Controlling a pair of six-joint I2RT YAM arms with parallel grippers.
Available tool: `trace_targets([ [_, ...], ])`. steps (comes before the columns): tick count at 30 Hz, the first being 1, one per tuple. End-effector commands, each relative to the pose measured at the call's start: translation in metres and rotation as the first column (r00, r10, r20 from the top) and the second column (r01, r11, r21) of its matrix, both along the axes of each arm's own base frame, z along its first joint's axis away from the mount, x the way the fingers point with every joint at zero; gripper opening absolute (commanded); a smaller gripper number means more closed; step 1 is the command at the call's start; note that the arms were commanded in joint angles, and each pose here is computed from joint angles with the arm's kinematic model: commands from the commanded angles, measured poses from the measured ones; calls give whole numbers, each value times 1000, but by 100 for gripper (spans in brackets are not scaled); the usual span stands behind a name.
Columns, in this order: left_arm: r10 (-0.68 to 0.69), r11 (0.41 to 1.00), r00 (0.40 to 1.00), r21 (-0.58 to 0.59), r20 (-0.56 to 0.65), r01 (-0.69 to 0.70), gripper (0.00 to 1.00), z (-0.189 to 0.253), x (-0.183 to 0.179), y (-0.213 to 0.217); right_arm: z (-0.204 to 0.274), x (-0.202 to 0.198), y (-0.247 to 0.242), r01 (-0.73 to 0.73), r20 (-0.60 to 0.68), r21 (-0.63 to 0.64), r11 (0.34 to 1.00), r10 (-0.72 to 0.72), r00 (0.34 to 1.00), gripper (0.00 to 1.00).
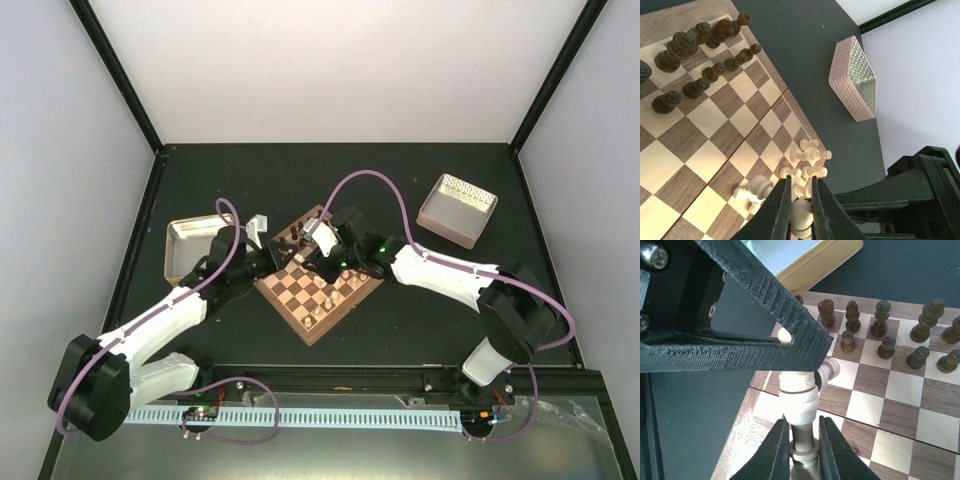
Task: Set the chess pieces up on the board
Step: Pick up the chess piece from the chessboard.
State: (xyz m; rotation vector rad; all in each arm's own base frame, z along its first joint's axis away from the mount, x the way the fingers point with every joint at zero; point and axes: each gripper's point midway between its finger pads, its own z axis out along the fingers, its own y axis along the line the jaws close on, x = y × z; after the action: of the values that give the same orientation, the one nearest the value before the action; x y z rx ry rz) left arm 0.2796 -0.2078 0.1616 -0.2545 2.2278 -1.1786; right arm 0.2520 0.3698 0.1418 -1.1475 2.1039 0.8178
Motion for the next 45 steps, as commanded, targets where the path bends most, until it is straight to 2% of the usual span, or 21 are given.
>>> trace_targets([
  [1,-24,1000,1000,19,4,24,4,-5,-1,-1,4,2,2,12,11,11,1000,-12,1000,1],
  [8,-12,997,1000,78,-20,14,2,-28,-4,6,-1,11,-10,109,21,-22,994,-108,994,2],
  [16,-63,991,994,112,-87,72,2,-62,-12,2,2,8,-14,136,-8,-11,991,-137,991,2],
  [23,-80,981,987,163,-136,102,7,-88,-19,0,8,9,-15,152,-13,0,988,-152,988,2],
  [26,-87,977,986,182,-143,113,14,-92,-21,-2,10,9,-15,157,-9,2,988,-157,988,2],
  [31,-91,963,982,238,-165,130,35,-100,-21,-4,11,11,-16,165,-8,-1,986,-165,986,3],
  [34,-97,958,981,252,-166,137,43,-97,-21,-4,13,11,-17,172,-5,0,985,-172,985,3],
  [45,-36,949,999,312,-5,35,45,-32,-8,13,26,14,-22,217,1,28,976,-217,976,3],
])
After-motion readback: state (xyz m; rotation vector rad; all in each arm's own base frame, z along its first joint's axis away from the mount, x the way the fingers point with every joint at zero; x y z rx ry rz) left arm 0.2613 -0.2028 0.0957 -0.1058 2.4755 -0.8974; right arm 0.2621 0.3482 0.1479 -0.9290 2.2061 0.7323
